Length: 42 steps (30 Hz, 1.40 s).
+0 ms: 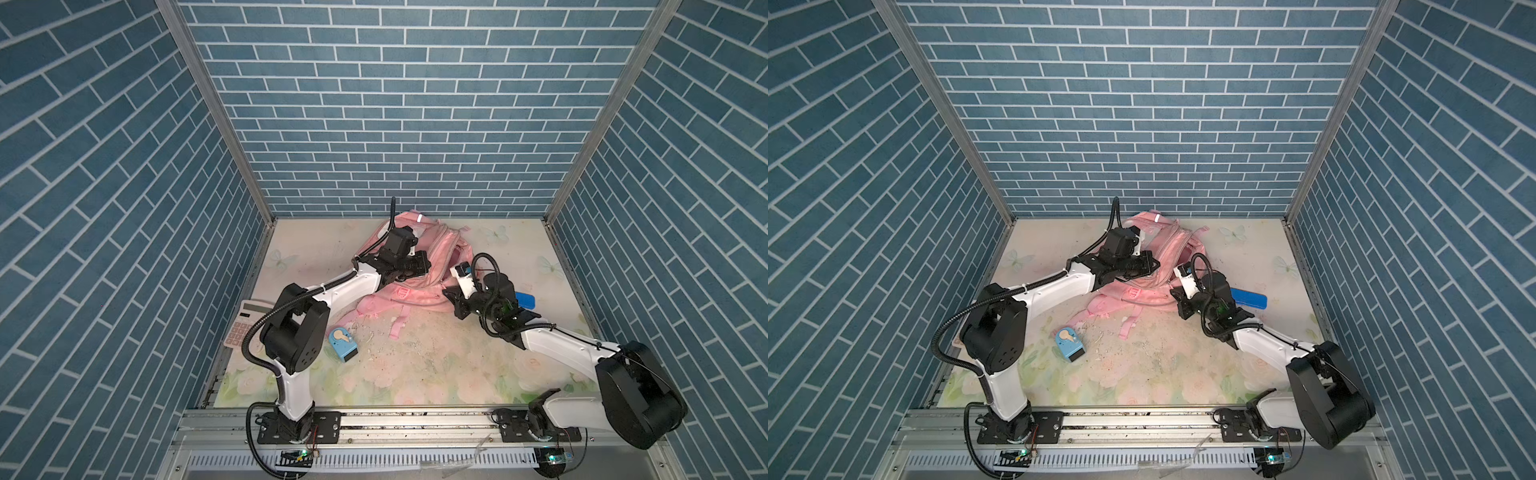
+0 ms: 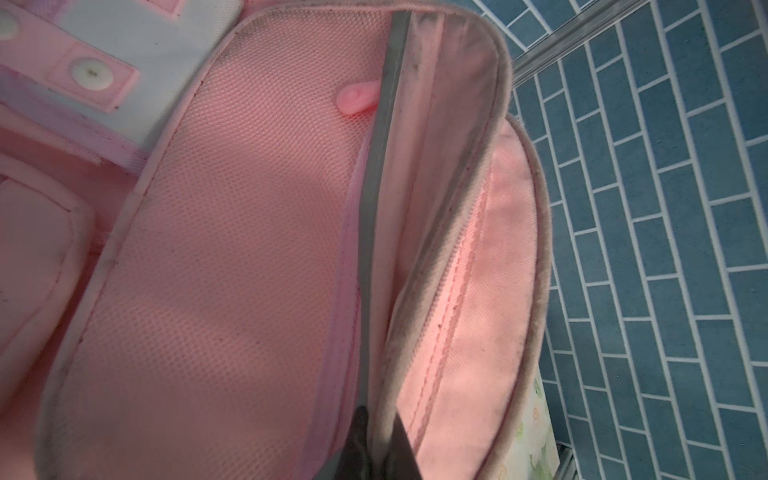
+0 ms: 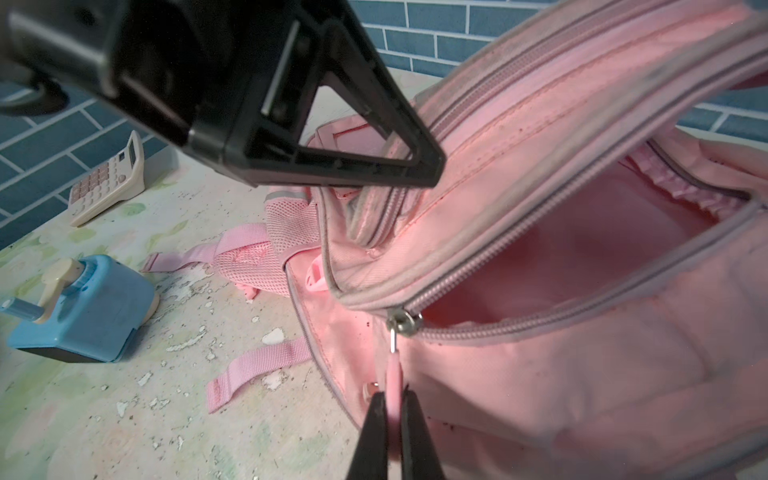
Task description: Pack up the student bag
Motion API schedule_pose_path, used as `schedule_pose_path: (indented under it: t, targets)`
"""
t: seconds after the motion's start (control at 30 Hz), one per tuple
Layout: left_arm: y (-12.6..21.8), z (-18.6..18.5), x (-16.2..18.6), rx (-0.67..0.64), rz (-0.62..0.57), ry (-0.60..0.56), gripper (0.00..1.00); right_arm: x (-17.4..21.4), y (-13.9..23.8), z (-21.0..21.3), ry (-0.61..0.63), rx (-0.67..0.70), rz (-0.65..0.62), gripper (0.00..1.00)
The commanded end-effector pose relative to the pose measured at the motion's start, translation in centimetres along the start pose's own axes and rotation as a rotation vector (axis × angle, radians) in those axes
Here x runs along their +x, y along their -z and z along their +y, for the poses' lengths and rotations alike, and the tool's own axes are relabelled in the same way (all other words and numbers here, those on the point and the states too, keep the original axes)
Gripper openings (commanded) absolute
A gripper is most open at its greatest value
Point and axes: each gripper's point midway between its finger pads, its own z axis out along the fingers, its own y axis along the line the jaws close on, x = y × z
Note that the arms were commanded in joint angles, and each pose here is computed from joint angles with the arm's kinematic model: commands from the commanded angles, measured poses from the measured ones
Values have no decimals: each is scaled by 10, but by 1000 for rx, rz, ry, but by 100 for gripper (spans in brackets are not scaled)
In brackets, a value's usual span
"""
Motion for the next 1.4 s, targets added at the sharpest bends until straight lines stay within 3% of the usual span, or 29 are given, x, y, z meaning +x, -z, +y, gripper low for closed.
schedule_pose_path:
  t: [0.0, 0.13, 0.47, 0.77, 1.07, 1.37]
  targets:
    - [18, -44, -60, 141, -187, -18, 0, -13, 3, 28, 43, -73, -100, 0]
    - [23, -51, -63, 163, -202, -2, 0, -4, -9, 35, 41, -64, -71, 0]
    - [40, -82, -76, 245, -260, 91, 0, -14, -22, 8, 27, 160, -85, 0]
    - [68, -84, -63, 256, -285, 179, 0, -27, -6, -25, 13, 164, -119, 0]
    - [57, -102, -69, 315, -280, 217, 0, -36, 1, -36, 35, 153, -120, 0]
    - [45, -111, -96, 312, -321, 154, 0, -33, 5, -18, 62, 154, -164, 0]
